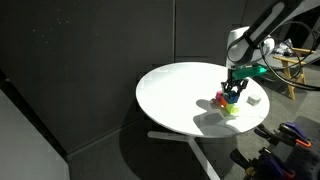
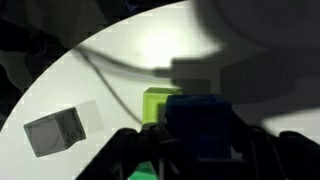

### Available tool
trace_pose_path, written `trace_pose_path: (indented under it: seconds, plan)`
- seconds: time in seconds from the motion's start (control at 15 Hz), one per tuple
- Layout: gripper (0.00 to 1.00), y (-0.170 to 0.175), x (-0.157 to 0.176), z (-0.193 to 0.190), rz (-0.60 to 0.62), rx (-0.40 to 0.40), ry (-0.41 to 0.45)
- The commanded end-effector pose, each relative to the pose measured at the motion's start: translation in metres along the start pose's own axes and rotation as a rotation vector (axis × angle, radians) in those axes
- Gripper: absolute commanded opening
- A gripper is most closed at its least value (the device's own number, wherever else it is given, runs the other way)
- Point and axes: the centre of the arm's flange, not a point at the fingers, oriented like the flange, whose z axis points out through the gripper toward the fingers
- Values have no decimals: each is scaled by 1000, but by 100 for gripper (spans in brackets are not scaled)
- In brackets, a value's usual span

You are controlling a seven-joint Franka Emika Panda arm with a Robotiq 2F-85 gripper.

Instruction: Put the blue block on top of the yellow block.

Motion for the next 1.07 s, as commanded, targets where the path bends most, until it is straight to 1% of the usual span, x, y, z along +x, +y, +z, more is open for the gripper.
trace_pose_path:
  seconds: [0.0, 0.53, 1.0]
  plan:
    - [32, 12, 4, -7, 21, 11, -14]
    - [32, 30, 14, -6, 64, -1, -47]
    - [32, 33, 23, -6, 74, -2, -54]
